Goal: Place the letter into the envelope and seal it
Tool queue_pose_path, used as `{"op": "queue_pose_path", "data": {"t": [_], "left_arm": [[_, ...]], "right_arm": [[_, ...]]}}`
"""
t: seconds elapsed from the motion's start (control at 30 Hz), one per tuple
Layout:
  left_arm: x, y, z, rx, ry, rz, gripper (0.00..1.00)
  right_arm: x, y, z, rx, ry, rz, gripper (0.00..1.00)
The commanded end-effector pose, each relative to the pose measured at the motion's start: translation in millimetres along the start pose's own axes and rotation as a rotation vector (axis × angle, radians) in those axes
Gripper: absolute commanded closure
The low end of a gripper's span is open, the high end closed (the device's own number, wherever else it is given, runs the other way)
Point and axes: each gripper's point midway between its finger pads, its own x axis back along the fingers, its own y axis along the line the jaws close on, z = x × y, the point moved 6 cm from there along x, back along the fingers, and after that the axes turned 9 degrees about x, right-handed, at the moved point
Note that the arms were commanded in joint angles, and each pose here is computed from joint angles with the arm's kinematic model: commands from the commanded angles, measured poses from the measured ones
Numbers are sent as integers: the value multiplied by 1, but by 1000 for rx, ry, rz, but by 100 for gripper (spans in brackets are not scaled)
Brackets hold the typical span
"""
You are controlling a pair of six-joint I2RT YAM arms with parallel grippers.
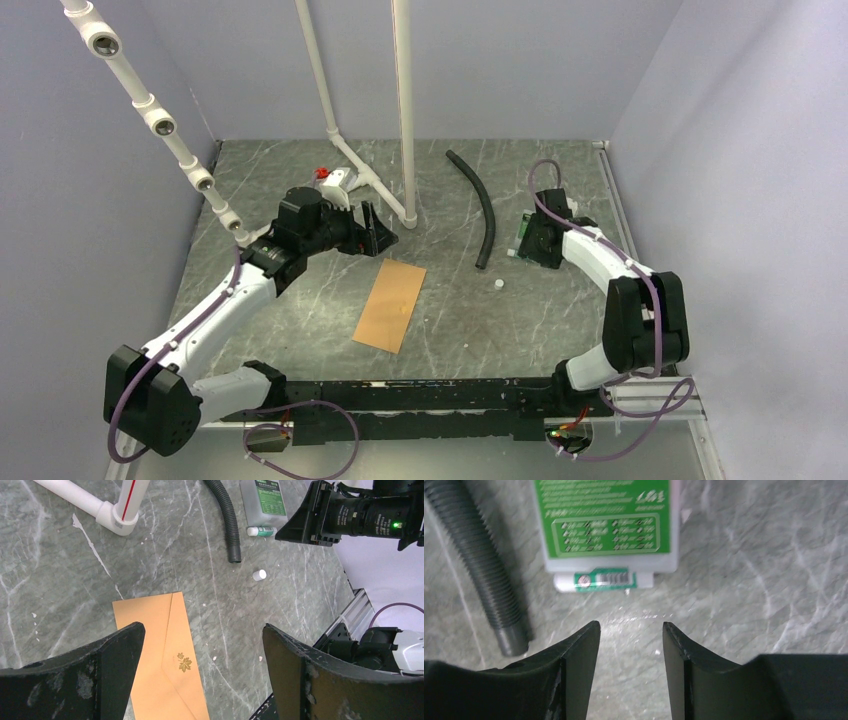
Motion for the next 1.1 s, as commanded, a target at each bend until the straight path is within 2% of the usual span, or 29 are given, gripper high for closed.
{"op": "queue_pose_path", "data": {"t": [0.0,0.23,0.53,0.87,1.07], "left_arm": [[-2,-12,-14,-13,-50,52,8],[-3,-10,-13,-7,-46,44,9],[-2,-9,-11,5,-48,35,9],[-3,-6,-9,19,-41,13,9],[-4,-2,-7,35,-37,0,9]], "right_arm": [[-16,-8,-16,-80,-37,50,45],[-29,-3,-20,-195,-55,63,38],[-31,-2,-26,-270,-82,83,36],[-42,-1,-30,-305,-85,105,37],[-49,-5,-23,-272,-24,166,37]]}}
